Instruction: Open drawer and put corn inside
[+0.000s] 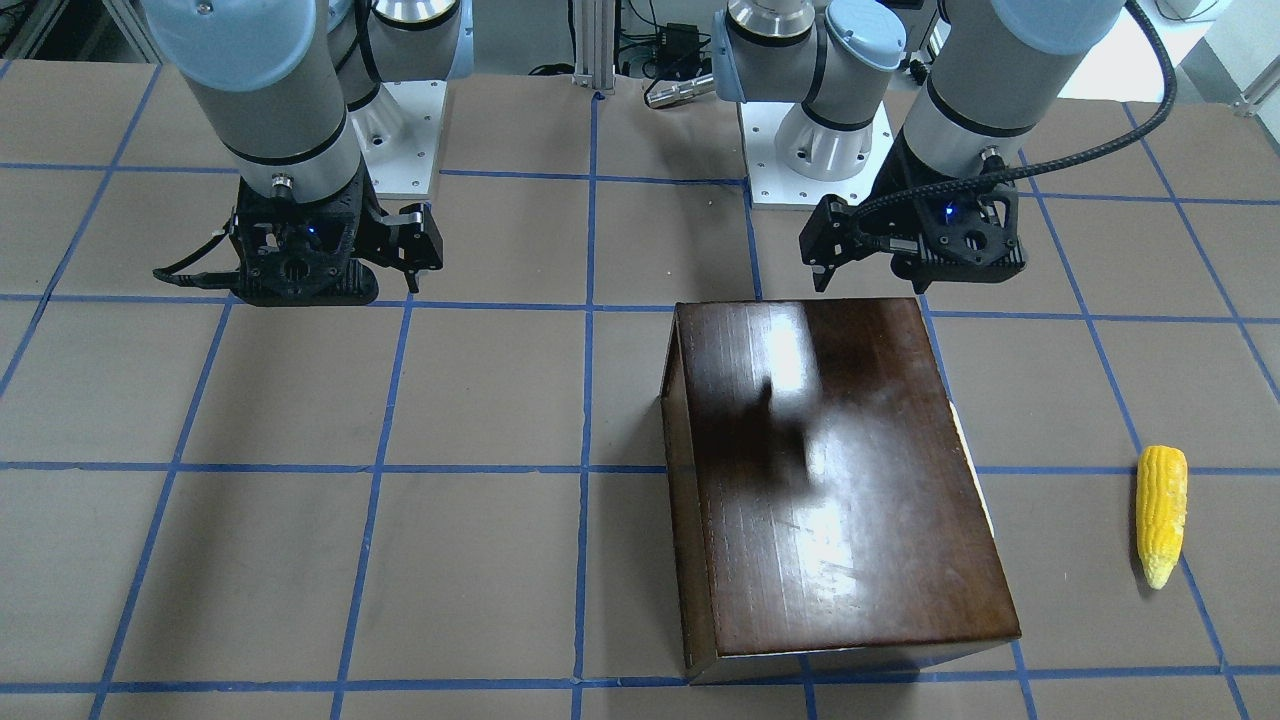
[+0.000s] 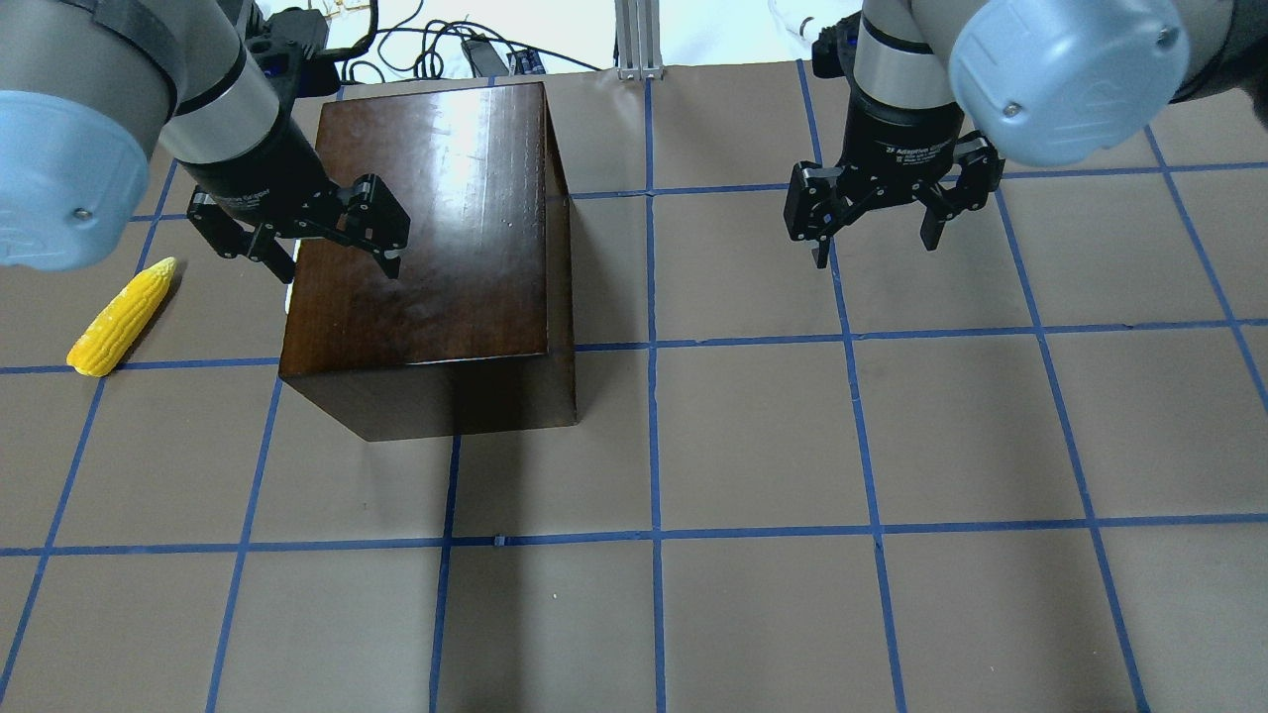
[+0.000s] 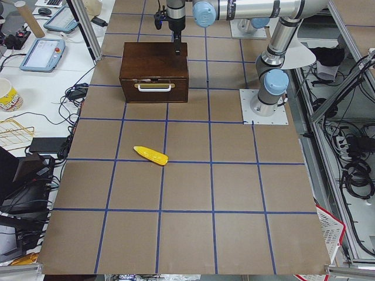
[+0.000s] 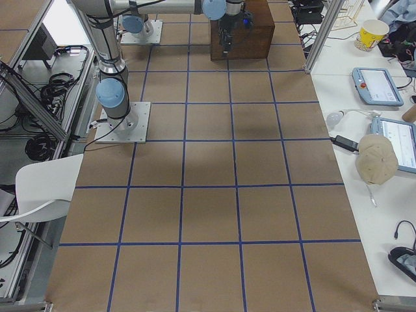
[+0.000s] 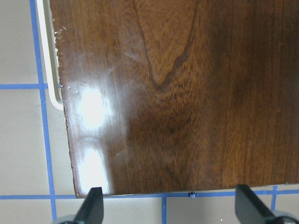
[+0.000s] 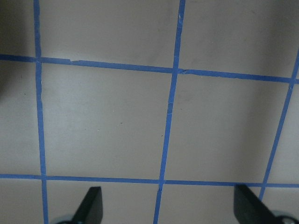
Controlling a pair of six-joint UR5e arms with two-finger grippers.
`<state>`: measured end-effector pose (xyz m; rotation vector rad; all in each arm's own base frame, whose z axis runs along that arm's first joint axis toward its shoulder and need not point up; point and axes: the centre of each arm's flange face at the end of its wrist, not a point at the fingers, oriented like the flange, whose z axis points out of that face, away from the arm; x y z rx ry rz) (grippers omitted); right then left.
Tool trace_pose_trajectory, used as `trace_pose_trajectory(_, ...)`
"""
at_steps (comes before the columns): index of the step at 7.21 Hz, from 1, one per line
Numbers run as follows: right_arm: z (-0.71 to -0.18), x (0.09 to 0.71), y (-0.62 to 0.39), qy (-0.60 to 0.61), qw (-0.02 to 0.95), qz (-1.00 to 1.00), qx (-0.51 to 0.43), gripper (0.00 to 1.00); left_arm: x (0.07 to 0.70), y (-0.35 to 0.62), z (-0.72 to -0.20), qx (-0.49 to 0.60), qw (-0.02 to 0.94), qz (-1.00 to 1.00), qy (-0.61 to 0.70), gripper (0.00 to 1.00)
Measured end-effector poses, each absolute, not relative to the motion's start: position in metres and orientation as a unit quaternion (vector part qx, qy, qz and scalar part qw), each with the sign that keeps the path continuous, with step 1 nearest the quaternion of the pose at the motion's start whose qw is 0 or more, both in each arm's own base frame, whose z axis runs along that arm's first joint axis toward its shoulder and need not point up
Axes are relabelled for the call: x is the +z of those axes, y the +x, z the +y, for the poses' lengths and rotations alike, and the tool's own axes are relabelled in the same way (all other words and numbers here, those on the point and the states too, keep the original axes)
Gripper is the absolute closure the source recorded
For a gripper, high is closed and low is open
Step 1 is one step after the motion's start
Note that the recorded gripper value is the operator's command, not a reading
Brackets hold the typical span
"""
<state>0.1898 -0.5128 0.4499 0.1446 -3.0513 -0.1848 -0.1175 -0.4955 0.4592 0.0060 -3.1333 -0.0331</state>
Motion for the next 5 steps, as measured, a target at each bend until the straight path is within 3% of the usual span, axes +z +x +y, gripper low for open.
trace_pose_trajectory(5, -0.5128, 0.4499, 0.1898, 0.047, 0.041, -0.996, -0.060, 0.00, 0.4611, -0.1140, -0.4975, -0.009, 0.003, -1.000, 0.005, 0.00)
